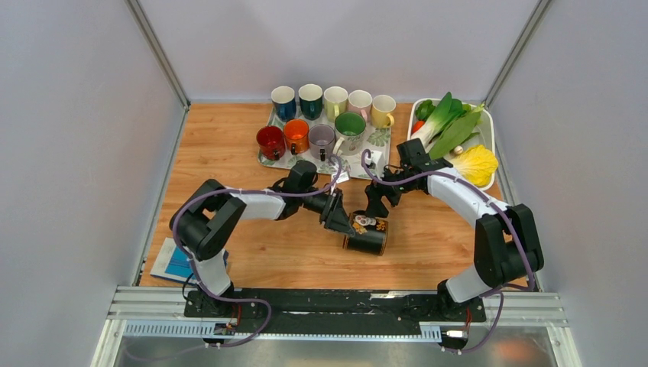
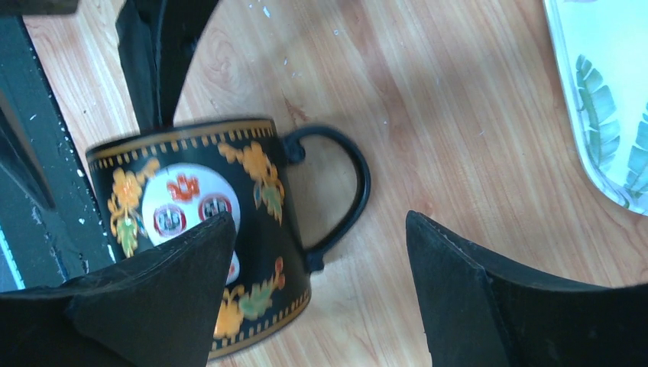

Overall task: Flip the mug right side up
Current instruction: Turn over the cup at the center of the board, then place the cup on the tray.

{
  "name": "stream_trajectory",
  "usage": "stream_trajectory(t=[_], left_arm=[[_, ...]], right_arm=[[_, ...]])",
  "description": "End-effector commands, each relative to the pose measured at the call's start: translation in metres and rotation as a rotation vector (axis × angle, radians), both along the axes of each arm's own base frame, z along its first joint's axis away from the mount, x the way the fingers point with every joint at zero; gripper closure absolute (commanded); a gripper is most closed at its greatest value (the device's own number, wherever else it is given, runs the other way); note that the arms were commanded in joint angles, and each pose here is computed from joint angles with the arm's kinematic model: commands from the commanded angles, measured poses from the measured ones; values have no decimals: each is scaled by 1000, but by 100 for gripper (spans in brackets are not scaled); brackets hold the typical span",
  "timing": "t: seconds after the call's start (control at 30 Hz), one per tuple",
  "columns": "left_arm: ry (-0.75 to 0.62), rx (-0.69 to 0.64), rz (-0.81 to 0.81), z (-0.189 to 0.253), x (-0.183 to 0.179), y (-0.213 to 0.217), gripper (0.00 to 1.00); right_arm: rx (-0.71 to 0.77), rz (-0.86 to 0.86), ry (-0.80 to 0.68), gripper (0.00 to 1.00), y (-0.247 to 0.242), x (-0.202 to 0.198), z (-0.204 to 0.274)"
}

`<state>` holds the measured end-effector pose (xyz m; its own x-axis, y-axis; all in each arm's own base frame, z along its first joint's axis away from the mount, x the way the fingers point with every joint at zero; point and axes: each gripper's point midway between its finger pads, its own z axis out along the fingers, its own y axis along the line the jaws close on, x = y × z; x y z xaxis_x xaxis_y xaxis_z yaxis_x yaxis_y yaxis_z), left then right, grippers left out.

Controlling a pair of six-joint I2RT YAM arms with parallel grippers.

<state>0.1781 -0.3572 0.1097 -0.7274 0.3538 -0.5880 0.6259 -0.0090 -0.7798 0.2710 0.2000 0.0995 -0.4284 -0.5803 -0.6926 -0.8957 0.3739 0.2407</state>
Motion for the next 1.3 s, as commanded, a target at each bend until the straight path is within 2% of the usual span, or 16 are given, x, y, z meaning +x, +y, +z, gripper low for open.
stream_trajectory(t=[0.0,0.1,0.2,0.3,0.33,0.37,0.4,0.43,0.47,0.5,0.53,0.6,0.67,0.87,1.1,1.27], left_arm=[[-7,-88,17,26,20,-28,49],[38,-58,26,20,30,-31,71],[40,-41,46,18,42,-22,85],[-31,13,30,14,51,-3,91],[9,77,27,8,49,11,93],[-140,57,-10,13,59,14,94],[-95,132,-42,6,46,30,96],[-301,107,-100,11,59,32,96],[-313,147,-151,14,50,42,97],[-472,139,-217,9,55,48,98],[-496,165,-250,9,51,57,99],[-681,181,-340,4,56,69,100],[-788,221,-385,2,62,79,100],[-1057,326,-423,9,98,96,100],[-1271,400,-558,20,118,114,100],[-1439,463,-649,26,125,123,100]], right_arm=[[13,-20,-4,15,-1,-3,2],[17,-25,-3,15,-1,-2,4],[20,-34,-29,14,-2,6,11],[26,-46,-42,13,-7,18,19],[30,-48,-40,13,-8,20,21],[38,-49,-30,13,-10,22,23],[50,-46,-22,13,-10,24,25],[65,-42,-10,13,-9,25,26],[83,-27,-7,13,-7,25,28],[103,-7,-3,12,-4,24,31],[121,16,-1,12,-2,24,31],[146,61,-7,11,3,24,33],[147,108,-30,11,4,27,33],[123,214,-116,12,5,43,30],[72,368,-235,16,19,60,47],[10,443,-235,19,38,45,38]])
